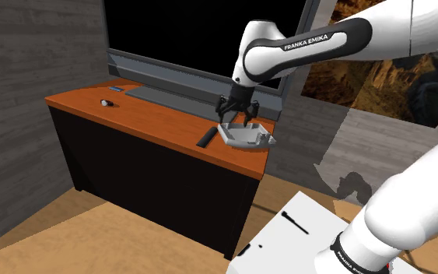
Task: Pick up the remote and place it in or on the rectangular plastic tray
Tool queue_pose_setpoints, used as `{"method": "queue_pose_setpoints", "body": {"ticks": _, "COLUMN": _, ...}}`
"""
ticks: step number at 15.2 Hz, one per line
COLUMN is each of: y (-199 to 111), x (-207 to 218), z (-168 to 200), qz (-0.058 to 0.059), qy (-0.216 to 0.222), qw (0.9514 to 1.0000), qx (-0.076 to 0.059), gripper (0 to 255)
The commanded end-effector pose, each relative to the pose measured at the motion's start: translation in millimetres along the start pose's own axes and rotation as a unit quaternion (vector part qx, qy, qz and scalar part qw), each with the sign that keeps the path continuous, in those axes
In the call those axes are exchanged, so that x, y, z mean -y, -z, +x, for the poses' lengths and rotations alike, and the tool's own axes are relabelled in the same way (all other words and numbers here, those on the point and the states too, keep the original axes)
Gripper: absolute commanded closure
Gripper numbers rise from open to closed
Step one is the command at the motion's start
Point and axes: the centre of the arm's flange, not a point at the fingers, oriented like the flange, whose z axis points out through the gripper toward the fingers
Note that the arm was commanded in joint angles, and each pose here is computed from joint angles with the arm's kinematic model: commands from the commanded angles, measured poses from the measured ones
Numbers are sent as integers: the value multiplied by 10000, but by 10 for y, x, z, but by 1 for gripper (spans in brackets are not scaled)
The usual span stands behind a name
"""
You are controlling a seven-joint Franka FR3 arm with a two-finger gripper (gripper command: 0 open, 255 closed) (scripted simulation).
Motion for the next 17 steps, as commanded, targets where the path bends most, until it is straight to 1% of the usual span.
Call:
{"method": "queue_pose_setpoints", "body": {"ticks": 1, "y": -173, "x": 143, "z": 175, "qz": 21, "qy": -374, "qw": 9993, "qx": 39, "gripper": 0}}
{"method": "queue_pose_setpoints", "body": {"ticks": 4, "y": -434, "x": 310, "z": 431, "qz": 44, "qy": -899, "qw": 9959, "qx": 95, "gripper": 0}}
{"method": "queue_pose_setpoints", "body": {"ticks": 7, "y": -698, "x": 451, "z": 700, "qz": 67, "qy": -1421, "qw": 9897, "qx": 150, "gripper": 0}}
{"method": "queue_pose_setpoints", "body": {"ticks": 10, "y": -963, "x": 564, "z": 980, "qz": 90, "qy": -1939, "qw": 9808, "qx": 205, "gripper": 0}}
{"method": "queue_pose_setpoints", "body": {"ticks": 13, "y": -1232, "x": 649, "z": 1267, "qz": 113, "qy": -2452, "qw": 9690, "qx": 260, "gripper": 0}}
{"method": "queue_pose_setpoints", "body": {"ticks": 14, "y": -1233, "x": 649, "z": 1268, "qz": 113, "qy": -2454, "qw": 9690, "qx": 260, "gripper": 0}}
{"method": "queue_pose_setpoints", "body": {"ticks": 17, "y": -1391, "x": 655, "z": 1261, "qz": 113, "qy": -2454, "qw": 9690, "qx": 260, "gripper": 0}}
